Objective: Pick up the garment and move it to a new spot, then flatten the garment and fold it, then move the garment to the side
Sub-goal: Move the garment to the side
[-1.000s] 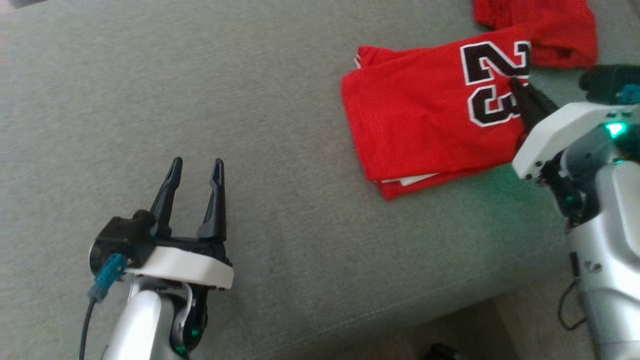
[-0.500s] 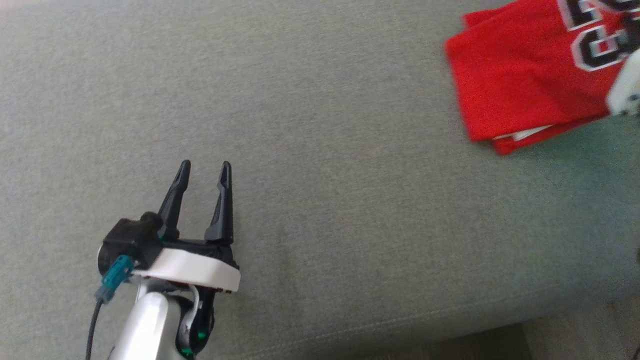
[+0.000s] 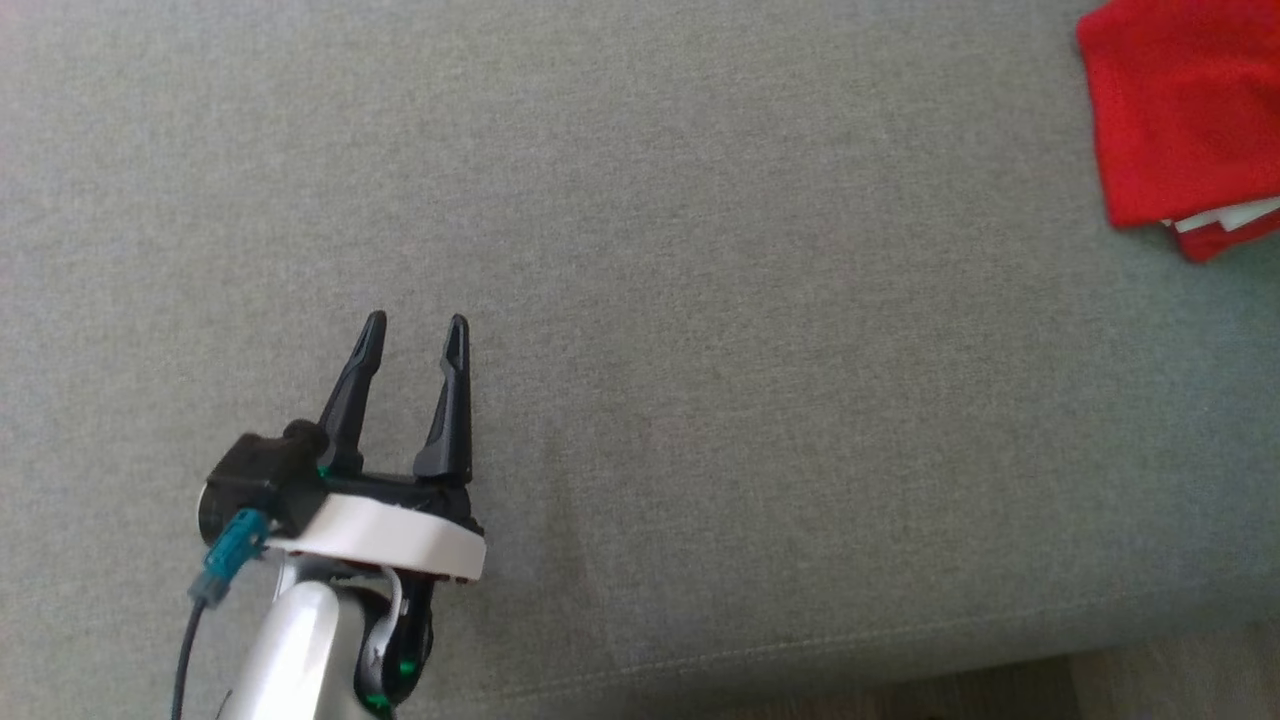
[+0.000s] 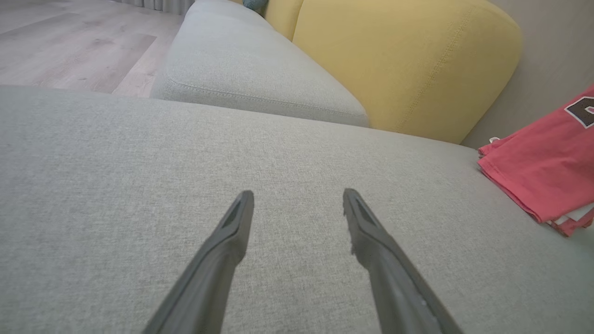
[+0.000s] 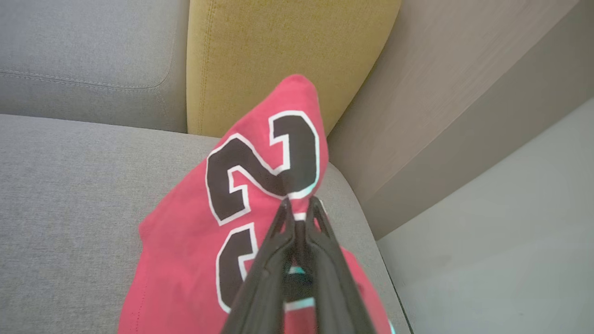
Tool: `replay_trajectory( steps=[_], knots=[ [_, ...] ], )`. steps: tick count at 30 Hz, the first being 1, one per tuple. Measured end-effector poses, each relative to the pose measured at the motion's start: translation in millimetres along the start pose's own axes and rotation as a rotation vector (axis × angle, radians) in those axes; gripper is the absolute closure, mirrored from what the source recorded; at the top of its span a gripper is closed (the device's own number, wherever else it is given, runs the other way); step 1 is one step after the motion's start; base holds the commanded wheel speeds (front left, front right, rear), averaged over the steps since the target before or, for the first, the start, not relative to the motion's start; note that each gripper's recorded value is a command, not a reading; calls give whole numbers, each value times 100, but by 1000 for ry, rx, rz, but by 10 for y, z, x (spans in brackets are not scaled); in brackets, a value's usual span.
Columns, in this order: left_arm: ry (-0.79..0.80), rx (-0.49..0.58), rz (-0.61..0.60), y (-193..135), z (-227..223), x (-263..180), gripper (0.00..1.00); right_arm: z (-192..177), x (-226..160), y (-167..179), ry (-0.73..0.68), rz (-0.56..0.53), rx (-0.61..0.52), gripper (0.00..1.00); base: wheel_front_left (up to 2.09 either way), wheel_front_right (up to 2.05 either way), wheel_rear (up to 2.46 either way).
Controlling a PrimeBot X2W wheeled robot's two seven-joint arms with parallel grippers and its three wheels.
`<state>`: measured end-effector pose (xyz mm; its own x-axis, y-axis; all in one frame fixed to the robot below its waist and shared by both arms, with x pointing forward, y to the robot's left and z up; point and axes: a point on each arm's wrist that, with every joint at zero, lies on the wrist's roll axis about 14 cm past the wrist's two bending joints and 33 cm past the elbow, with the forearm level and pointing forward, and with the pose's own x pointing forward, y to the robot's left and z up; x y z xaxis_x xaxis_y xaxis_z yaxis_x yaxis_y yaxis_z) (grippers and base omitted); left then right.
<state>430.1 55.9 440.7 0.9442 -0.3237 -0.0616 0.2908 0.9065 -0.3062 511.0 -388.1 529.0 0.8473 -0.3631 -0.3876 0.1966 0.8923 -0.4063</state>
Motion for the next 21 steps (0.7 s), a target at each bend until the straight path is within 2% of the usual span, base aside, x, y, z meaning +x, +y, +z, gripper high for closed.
replay_trajectory(
  steps=[16,17,18,19,21],
  knots=[
    [29,-9,12,61,-125,33,0,-133,154,-198,20,-113,-167,100,0,0,0],
    [31,-7,11,60,-131,35,0,-110,156,-217,11,-121,-167,93,0,0,0],
    [33,-3,8,54,-137,37,0,-87,160,-218,2,-128,-163,7,0,0,0],
    [33,-5,3,45,-140,39,0,-97,163,-193,2,-125,-161,0,0,0,0],
    [35,-5,0,39,-146,42,0,-137,167,-145,12,-119,-158,0,0,0,0]
  ],
)
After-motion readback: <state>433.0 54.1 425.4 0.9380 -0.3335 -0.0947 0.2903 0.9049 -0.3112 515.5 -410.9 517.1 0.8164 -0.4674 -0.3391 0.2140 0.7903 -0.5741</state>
